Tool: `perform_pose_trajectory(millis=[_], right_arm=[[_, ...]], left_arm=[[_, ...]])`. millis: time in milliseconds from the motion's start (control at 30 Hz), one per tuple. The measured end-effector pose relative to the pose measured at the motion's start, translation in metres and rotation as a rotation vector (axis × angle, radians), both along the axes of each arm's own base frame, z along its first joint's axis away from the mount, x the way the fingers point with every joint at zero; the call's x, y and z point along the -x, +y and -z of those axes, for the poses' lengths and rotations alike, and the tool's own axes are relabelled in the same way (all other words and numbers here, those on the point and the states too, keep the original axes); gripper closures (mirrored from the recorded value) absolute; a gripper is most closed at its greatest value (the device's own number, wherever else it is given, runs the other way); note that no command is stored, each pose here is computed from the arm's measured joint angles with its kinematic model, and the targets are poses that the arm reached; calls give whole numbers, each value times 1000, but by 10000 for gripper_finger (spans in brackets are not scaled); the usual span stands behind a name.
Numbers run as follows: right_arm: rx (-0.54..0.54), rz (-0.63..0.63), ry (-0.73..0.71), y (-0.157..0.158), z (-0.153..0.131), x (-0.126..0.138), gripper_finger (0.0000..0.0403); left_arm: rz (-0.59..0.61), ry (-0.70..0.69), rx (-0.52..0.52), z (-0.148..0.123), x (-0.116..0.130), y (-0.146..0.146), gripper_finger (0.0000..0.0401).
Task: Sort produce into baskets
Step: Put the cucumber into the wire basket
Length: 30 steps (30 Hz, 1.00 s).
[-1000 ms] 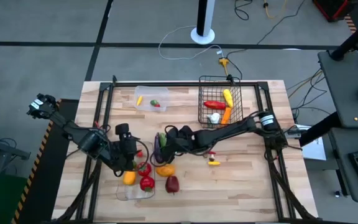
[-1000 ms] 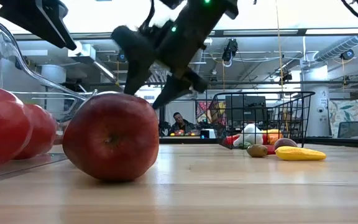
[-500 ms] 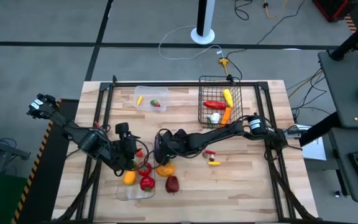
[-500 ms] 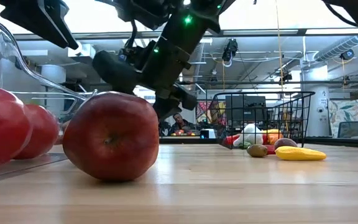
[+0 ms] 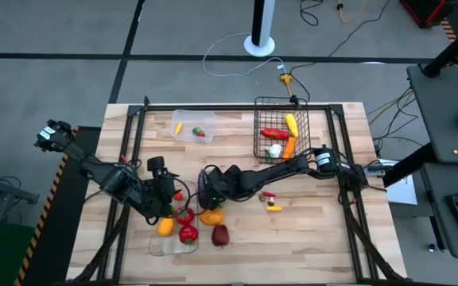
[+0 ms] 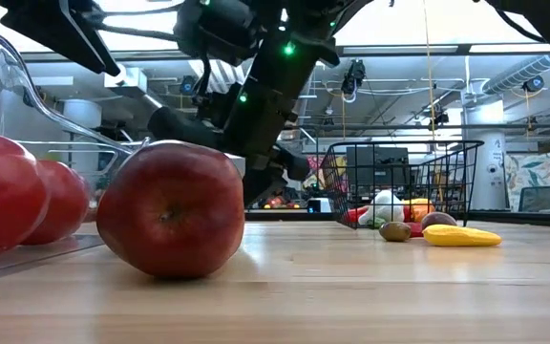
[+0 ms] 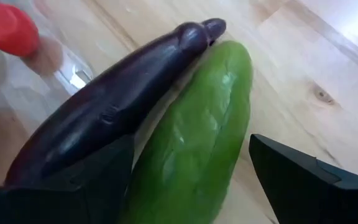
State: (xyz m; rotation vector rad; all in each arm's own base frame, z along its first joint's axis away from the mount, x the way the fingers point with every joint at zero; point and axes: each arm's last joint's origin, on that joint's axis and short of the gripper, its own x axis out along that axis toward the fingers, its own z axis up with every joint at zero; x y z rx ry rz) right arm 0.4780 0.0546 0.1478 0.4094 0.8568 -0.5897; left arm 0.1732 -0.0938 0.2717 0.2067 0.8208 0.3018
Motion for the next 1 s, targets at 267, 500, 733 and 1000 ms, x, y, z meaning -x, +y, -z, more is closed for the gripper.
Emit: perform_pose_trajectory(millis=[267,500,733,1000], right_arm=[[7,7,54,-4,4,4,116],[12,11,78,-6,4,6,169],[13,9,93,-6,-1,9,199],[79,31,151,-10,-33,26,199]], left_arm=[[-6,-3,6,0,0,0,196],[-11,-6,10,0,0,0,196],[-11,-8,12,0,0,0,196],[-45,-32,47,0,-1,0,196]])
